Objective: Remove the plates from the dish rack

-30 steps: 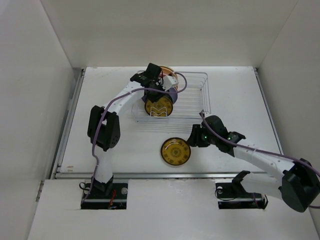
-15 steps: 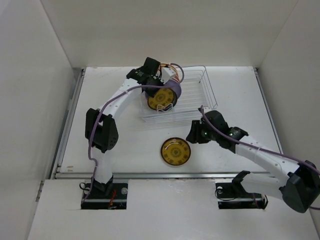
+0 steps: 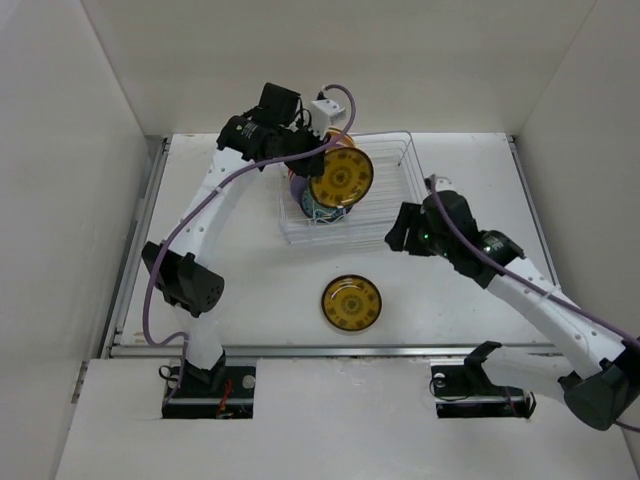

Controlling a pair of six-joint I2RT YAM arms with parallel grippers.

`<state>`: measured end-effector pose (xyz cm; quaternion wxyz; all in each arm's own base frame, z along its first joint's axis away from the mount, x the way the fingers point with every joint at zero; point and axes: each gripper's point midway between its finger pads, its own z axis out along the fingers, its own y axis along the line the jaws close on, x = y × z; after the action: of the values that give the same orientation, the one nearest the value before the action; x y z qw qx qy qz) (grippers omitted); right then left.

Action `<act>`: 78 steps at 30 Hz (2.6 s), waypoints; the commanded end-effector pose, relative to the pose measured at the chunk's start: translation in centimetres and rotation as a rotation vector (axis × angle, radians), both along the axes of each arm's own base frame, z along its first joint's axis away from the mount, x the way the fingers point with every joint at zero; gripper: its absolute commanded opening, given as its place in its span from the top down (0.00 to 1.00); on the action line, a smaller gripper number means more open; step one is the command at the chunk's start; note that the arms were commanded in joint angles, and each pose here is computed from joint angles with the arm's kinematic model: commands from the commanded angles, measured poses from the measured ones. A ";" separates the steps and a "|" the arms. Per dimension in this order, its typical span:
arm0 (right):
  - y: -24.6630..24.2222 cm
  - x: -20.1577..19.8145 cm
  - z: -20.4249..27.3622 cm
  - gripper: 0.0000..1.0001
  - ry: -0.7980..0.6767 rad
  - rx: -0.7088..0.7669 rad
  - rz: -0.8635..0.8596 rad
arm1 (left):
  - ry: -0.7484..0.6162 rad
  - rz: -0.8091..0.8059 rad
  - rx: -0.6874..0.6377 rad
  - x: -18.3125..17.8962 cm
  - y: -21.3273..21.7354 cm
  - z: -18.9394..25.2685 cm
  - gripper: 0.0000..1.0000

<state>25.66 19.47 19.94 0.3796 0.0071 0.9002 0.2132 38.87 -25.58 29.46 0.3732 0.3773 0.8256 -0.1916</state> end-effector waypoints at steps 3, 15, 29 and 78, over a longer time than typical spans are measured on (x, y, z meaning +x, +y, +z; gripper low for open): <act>-9.3 2.1 5.7 0.32 -0.072 -0.101 -0.435 | 0.406 -0.251 -0.168 -10.1 -2.3 -0.2 1.00; -15.9 3.1 5.4 0.32 -0.092 -0.166 -0.694 | 0.809 -0.476 0.138 -17.9 -3.8 -14.2 1.00; -13.2 16.4 4.7 0.24 -0.124 -0.207 -0.543 | 0.776 -0.413 0.277 -17.0 -3.9 -21.2 0.88; -9.6 23.8 -6.7 1.00 -0.053 -0.332 -0.153 | 0.104 0.076 0.308 5.2 6.4 -9.6 0.07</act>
<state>46.30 9.15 11.67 0.3755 0.0539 0.9250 0.0207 43.44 -19.48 17.54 0.2450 0.3592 0.8961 -0.0895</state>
